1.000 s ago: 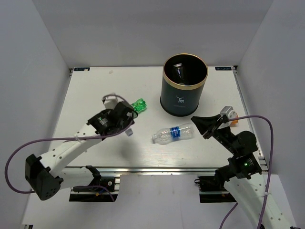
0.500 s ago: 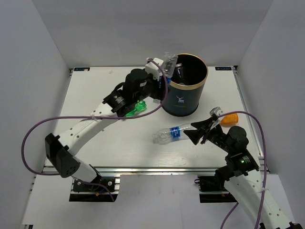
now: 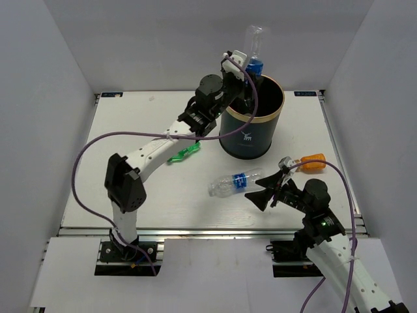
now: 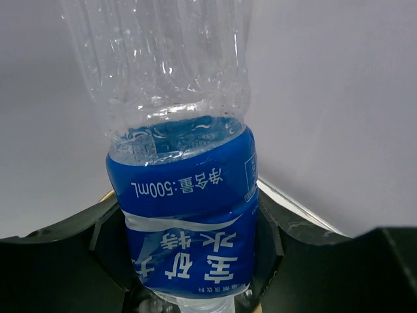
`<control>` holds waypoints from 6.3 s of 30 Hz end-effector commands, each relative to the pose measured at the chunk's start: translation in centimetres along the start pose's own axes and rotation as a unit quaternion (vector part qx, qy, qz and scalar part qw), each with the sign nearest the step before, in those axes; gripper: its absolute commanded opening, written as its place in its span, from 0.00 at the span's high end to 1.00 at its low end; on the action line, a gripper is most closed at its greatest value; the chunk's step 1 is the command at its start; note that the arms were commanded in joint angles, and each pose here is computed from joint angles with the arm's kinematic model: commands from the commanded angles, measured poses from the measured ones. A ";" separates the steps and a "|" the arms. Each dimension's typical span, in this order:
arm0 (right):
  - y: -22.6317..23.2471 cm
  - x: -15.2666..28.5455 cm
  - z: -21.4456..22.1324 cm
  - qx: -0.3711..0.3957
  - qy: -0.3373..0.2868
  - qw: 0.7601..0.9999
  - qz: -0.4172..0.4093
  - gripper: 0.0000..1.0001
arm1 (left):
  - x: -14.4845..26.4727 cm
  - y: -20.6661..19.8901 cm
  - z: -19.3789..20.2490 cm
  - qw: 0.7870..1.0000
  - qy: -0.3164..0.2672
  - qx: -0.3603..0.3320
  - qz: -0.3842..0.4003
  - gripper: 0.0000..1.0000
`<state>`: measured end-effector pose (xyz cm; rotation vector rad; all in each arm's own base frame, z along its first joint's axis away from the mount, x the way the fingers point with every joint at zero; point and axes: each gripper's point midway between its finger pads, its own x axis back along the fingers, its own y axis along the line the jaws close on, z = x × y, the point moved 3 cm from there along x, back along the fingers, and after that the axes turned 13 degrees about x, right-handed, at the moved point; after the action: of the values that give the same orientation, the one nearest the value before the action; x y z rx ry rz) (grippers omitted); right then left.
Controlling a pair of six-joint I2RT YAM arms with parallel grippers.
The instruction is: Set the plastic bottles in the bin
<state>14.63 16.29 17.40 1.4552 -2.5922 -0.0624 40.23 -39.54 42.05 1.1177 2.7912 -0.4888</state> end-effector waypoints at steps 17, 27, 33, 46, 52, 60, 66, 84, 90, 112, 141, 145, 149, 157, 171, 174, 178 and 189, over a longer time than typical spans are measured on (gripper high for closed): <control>0.2 -0.2 -1.7 0.072 -0.051 0.996 -0.020 0.10 | -0.1 0.3 -5.3 0.999 -0.036 -0.011 -0.037 0.00; -2.3 -3.7 -1.7 0.158 0.038 0.986 -0.046 0.18 | 16.4 2.1 -6.2 0.996 0.011 0.004 -0.091 0.00; -5.1 -5.6 -2.5 0.289 0.173 0.941 -0.020 0.10 | 23.9 5.8 -1.5 0.982 0.069 -0.011 -0.177 0.00; -5.8 -8.6 1.1 0.445 0.340 0.807 -0.191 0.10 | 29.0 9.2 4.2 0.952 0.148 -0.024 -0.267 0.00; -6.9 -8.9 2.5 0.458 0.374 0.778 -0.210 0.10 | 29.9 9.4 4.3 0.953 0.146 -0.028 -0.264 0.00; -7.6 -9.5 7.9 0.441 0.439 0.743 -0.248 0.10 | 30.1 9.8 4.4 0.951 0.146 -0.027 -0.269 0.00; -7.3 -10.9 10.5 0.426 0.439 0.747 -0.262 0.10 | 30.1 10.5 4.5 0.948 0.148 -0.023 -0.280 0.00; 2.0 -11.7 -13.5 0.395 0.081 0.894 -0.194 0.97 | 30.0 14.5 8.0 0.916 0.216 0.011 -0.338 0.00; 0.7 -8.3 -26.3 0.376 -0.081 0.923 0.012 0.96 | 29.5 13.7 8.0 0.944 0.216 -0.008 -0.251 0.00; -22.8 -16.1 -28.7 0.266 -0.047 0.901 0.341 0.26 | 23.7 15.1 14.6 0.927 0.337 -0.118 -0.116 0.00; -3.8 2.3 -17.0 0.140 -0.238 0.944 0.179 0.10 | 19.1 23.9 23.6 0.842 0.459 -0.151 -0.240 0.00; -3.0 3.4 -16.9 0.149 -0.245 0.942 0.175 0.10 | 20.2 24.0 26.0 0.825 0.495 -0.138 -0.234 0.02; -2.4 3.7 -16.6 0.150 -0.244 0.944 0.167 0.10 | 20.3 23.7 27.0 0.817 0.521 -0.123 -0.217 0.27; -2.0 4.1 -15.6 0.154 -0.235 0.946 0.162 0.10 | 18.1 21.8 21.6 0.844 0.481 -0.108 -0.211 0.95; -5.8 4.8 -12.4 0.029 -0.140 0.947 0.288 0.91 | 11.4 8.0 -7.3 0.989 0.131 -0.006 -0.061 0.98; -6.2 4.7 -11.9 0.003 -0.135 0.944 0.302 0.74 | 10.1 5.2 -8.0 0.993 0.114 0.029 0.018 0.96; -6.4 5.2 -11.0 -0.040 -0.145 0.936 0.319 0.19 | 7.8 3.4 -7.3 0.987 0.104 0.067 0.099 0.91; -5.4 5.2 -8.6 -0.068 -0.151 0.941 0.296 1.00 | 3.4 2.3 -5.9 0.977 0.019 0.124 0.173 0.88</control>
<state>17.75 9.49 27.29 0.6498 -3.1159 -0.3840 41.71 -33.72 39.15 1.5975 2.8356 -0.7557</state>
